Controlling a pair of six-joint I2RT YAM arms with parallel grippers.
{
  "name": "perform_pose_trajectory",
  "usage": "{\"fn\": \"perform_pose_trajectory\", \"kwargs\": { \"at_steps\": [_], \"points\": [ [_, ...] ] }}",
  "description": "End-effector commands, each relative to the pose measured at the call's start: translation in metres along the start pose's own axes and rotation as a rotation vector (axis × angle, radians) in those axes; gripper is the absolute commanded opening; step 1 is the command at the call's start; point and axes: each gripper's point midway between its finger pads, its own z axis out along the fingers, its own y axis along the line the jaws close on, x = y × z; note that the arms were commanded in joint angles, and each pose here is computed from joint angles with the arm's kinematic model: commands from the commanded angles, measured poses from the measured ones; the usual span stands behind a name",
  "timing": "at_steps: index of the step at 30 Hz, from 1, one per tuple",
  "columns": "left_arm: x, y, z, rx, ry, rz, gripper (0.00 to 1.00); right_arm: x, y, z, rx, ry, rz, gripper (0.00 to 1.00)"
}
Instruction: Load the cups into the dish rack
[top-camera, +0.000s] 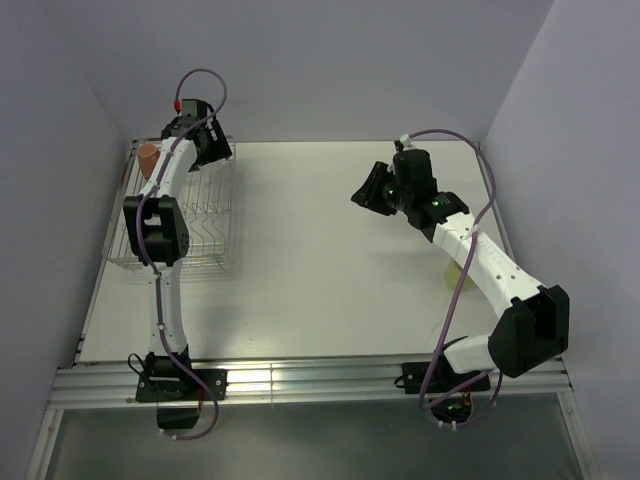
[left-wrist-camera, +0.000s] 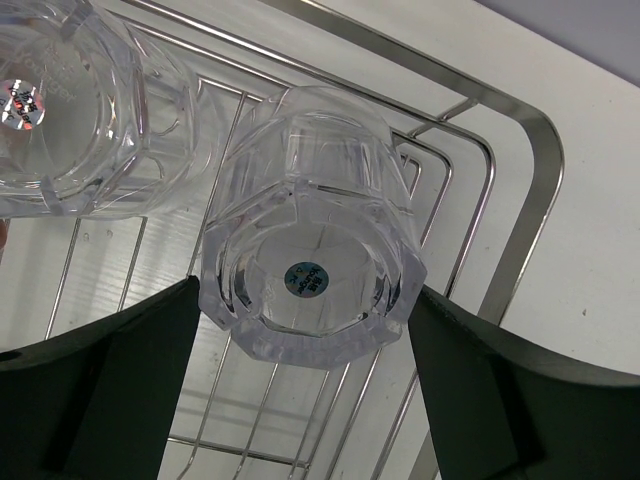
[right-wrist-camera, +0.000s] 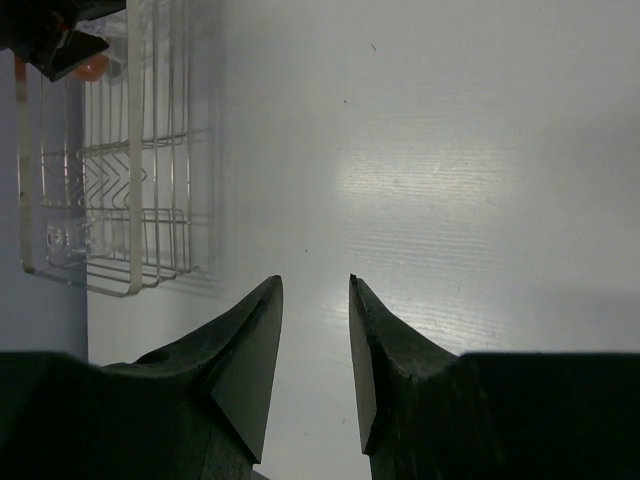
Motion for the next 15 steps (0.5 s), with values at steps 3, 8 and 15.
{"fn": "perform_pose_trajectory", "kwargs": {
  "at_steps": [3,8,15],
  "points": [
    [-0.039,-0.002,-0.038,0.016,-0.105,-0.007,0.89,-0.022,0.012,-0.011,-0.017,-0.063,-0.022,0.41],
    [-0.026,0.006,-0.028,-0.011,-0.075,-0.004,0.88,-0.019,0.010,-0.008,-0.013,-0.053,-0.021,0.41],
    [-0.028,0.011,-0.032,-0.040,-0.083,0.002,0.86,-0.016,0.008,-0.004,-0.013,-0.045,-0.019,0.41]
  ]
}}
